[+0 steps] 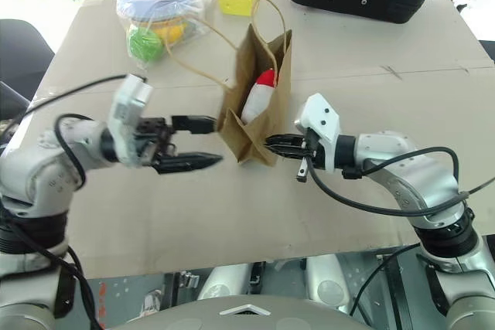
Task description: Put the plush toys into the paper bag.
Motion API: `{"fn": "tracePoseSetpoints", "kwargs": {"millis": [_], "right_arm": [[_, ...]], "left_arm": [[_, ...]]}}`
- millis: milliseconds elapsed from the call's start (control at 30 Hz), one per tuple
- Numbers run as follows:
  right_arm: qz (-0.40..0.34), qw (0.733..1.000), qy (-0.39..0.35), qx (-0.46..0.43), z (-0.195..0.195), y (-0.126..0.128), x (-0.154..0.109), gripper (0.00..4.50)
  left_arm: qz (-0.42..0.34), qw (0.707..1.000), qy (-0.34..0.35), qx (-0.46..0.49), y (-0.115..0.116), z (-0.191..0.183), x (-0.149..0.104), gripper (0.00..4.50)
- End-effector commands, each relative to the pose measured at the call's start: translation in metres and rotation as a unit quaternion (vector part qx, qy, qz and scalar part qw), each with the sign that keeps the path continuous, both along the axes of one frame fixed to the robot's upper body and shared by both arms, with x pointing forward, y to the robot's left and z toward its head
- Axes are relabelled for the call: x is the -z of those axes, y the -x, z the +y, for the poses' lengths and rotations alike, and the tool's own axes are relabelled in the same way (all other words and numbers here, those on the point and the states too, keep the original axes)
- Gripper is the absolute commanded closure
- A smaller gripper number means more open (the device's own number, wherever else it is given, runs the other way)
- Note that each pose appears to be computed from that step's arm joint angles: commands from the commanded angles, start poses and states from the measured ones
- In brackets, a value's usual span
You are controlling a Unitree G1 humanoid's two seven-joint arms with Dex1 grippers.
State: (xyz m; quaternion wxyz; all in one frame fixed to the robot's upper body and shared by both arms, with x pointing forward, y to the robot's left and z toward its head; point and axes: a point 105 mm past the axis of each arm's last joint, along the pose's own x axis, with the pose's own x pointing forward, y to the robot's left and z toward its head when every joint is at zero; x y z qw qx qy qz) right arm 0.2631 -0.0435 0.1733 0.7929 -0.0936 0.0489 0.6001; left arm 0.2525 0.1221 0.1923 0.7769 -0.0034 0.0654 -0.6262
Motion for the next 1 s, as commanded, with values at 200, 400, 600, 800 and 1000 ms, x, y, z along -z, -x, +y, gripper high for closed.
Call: {"fn": "tracePoseSetpoints", "kwargs": {"millis": [200,400,600,800,1000], "right_arm": [[-0.013,1.000,-0.016,-0.018,0.019,-0.015,0.001,4.46],[-0.010,0.999,-0.023,-0.021,0.026,-0.022,0.008,4.46],[-0.008,0.999,-0.029,-0.020,0.034,-0.026,0.011,4.46],[-0.017,0.999,-0.033,-0.021,0.036,-0.022,0.009,4.50],[-0.060,0.997,-0.050,-0.007,0.019,-0.007,-0.013,3.96]], "left_arm": [[-0.078,0.987,0.021,-0.139,-0.008,-0.010,-0.002,0.00],[-0.107,0.963,0.034,-0.243,-0.022,-0.014,-0.002,0.00],[-0.138,0.948,0.023,-0.287,-0.029,-0.022,0.002,0.00],[-0.182,0.940,0.012,-0.289,-0.038,-0.024,-0.002,0.85],[-0.192,0.936,0.055,-0.290,-0.050,-0.017,-0.011,3.70]]}}
